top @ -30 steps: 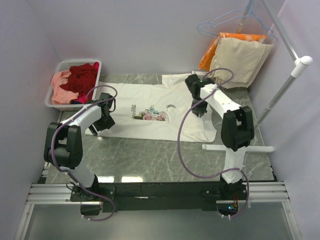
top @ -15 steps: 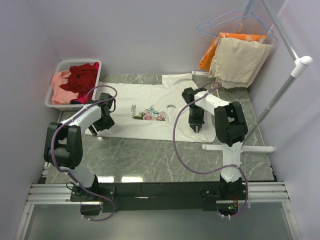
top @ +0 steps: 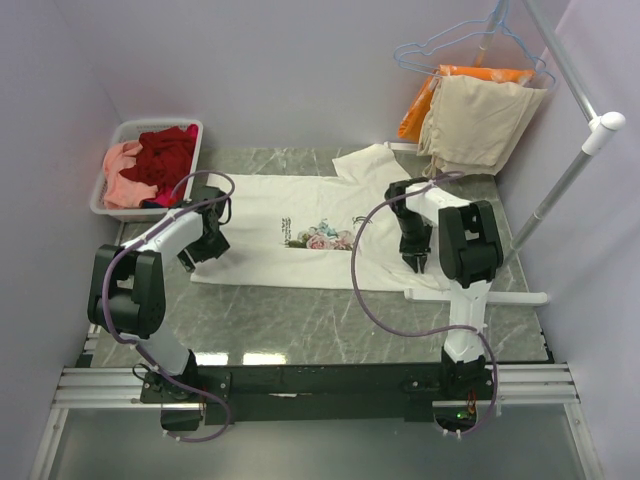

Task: Fold and stack the t-shirts
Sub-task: Fold the tshirt

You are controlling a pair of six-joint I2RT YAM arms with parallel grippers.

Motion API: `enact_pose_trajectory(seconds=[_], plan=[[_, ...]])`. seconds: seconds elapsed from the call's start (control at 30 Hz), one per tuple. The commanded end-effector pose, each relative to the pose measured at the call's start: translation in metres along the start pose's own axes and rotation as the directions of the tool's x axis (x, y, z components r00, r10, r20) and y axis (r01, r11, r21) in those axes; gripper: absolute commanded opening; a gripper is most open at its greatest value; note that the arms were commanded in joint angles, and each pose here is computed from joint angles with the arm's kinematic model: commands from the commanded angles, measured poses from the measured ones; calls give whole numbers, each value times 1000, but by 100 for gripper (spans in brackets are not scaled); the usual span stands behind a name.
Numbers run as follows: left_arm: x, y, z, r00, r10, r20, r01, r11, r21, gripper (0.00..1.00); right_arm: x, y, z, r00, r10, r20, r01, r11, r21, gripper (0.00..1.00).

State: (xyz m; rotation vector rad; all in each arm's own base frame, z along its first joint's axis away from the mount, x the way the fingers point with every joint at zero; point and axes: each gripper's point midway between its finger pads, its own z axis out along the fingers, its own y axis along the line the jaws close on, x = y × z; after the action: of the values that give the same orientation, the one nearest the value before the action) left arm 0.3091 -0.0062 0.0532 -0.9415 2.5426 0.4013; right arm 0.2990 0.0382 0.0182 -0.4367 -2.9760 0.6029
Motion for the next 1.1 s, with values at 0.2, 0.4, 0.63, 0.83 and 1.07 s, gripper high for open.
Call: enact_pose_trajectory(seconds=[0.2, 0.4, 0.63, 0.83, 1.07], plan=[[-10, -10, -6, 1000, -16, 23, 15, 999, 48, 76, 15, -31, 8, 999, 35, -34, -32, 996, 81, 24], [-67, -72, -21, 997, -53, 57, 44, 987, 156, 76, -27, -12, -43, 987, 108, 123, -99, 992, -77, 25], [-160, -164, -23, 991, -39, 126, 7, 968, 251, 76, -96, 2, -114, 933, 226, 281, -168, 961, -218, 27], [-194, -193, 15, 986, -140, 87, 105, 940, 324, 77, -157, 47, -138, 897, 288, 336, -147, 910, -388, 29], [-197, -185, 49, 978, -144, 152, 93, 949, 302, 78, -213, 68, -152, 800, 370, 472, -101, 859, -502, 28]])
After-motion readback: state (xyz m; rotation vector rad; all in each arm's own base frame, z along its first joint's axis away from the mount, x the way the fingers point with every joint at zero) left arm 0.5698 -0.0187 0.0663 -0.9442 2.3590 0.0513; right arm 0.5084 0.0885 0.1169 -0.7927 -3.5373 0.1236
